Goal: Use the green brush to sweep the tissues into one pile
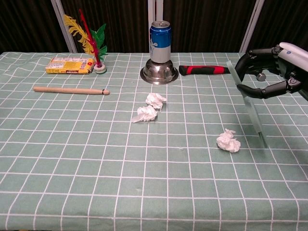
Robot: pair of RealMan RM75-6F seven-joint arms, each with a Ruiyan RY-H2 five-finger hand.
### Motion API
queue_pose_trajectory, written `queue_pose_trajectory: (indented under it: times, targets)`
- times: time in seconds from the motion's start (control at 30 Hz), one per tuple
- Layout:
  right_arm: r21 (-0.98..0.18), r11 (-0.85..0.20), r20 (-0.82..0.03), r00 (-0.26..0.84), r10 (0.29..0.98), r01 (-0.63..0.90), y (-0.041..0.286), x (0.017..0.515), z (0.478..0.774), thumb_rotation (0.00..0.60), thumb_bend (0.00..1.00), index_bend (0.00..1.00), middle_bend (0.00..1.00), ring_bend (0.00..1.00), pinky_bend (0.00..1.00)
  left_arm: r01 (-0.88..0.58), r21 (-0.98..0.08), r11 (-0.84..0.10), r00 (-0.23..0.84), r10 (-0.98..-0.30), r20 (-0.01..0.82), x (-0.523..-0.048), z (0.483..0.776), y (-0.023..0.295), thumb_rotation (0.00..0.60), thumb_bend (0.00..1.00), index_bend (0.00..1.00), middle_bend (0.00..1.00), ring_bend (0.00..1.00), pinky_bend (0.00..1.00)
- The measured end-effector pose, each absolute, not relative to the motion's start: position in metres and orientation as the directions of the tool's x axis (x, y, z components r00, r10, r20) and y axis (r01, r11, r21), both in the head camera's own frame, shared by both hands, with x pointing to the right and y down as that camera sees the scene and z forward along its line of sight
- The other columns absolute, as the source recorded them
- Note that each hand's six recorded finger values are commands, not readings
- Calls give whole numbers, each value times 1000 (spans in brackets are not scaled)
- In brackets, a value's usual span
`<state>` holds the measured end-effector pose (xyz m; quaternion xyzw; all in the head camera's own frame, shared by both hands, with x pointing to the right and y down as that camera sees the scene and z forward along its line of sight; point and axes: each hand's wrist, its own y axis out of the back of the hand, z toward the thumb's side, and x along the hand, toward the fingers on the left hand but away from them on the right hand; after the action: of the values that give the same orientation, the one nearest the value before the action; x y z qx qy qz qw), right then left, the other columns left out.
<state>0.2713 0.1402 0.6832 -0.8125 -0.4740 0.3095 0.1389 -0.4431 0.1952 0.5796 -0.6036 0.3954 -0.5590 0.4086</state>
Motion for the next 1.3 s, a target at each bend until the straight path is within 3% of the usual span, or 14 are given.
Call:
queue_pose_trajectory:
  times: [0.5, 1.03, 1.3]
  targets:
    - [-578, -470, -345, 322, 882, 667, 164, 200, 710, 600, 439, 620, 608, 261, 116, -34, -935, -353, 64, -934, 351, -446, 578, 199, 600, 0, 185, 168, 63, 61]
    - [-598, -460, -300, 349, 888, 656, 104, 131, 731, 600, 440, 620, 604, 261, 116, -39, -933, -357, 61, -933, 354, -448, 580, 201, 600, 0, 185, 168, 64, 61]
    - [-608, -463, -290, 362, 886, 645, 93, 105, 743, 600, 440, 621, 604, 262, 116, -37, -932, -361, 62, -931, 359, -449, 581, 200, 600, 0, 185, 168, 63, 60]
